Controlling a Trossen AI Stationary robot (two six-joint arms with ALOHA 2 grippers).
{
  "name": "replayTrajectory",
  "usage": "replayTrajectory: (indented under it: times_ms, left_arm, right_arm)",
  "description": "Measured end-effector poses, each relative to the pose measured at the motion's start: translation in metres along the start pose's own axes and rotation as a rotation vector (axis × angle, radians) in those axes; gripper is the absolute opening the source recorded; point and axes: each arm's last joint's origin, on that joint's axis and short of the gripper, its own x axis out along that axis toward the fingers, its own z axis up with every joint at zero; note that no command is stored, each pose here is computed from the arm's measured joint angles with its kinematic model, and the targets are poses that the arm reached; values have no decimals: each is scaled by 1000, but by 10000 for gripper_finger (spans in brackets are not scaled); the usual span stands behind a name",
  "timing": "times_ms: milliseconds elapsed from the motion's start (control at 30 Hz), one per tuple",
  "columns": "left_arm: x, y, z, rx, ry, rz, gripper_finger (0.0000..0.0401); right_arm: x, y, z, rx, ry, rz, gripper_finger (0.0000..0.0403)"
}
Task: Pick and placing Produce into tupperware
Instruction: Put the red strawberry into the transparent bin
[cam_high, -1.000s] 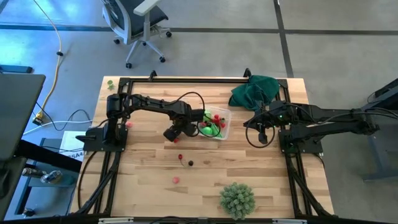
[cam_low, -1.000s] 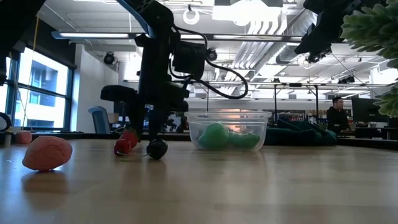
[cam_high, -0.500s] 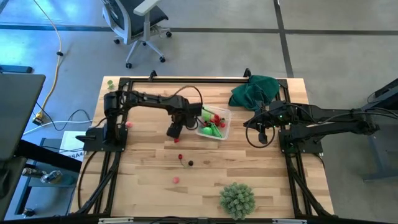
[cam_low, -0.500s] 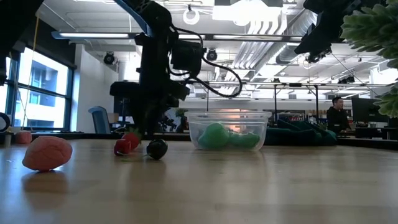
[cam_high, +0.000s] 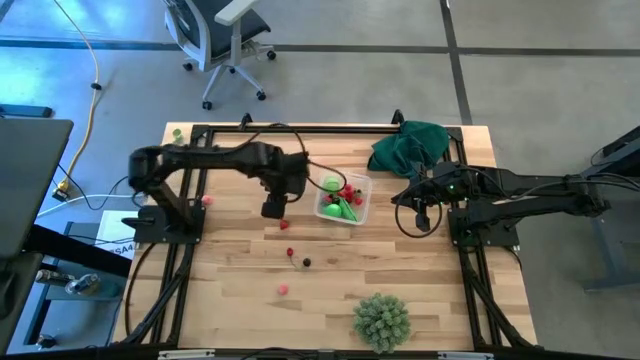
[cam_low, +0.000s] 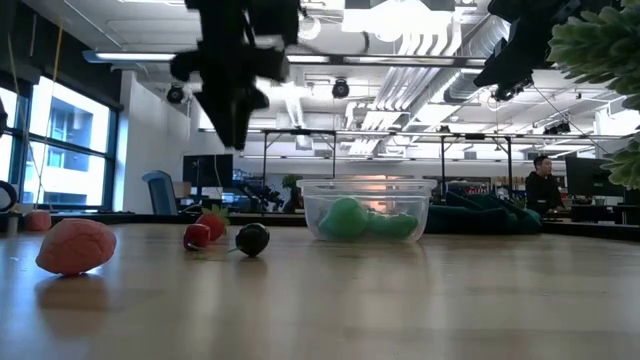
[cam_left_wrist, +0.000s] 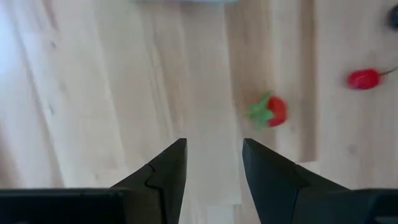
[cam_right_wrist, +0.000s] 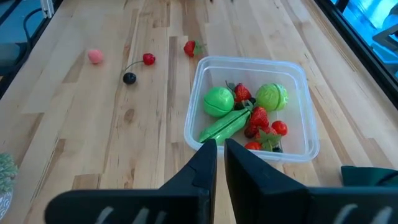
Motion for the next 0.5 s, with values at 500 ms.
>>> replayTrajectory:
  times_ms: [500]
  left_arm:
    - [-53, -83, -21, -165, -20, 316, 147]
  right_arm:
    - [0, 0, 0, 0, 1, 0, 24]
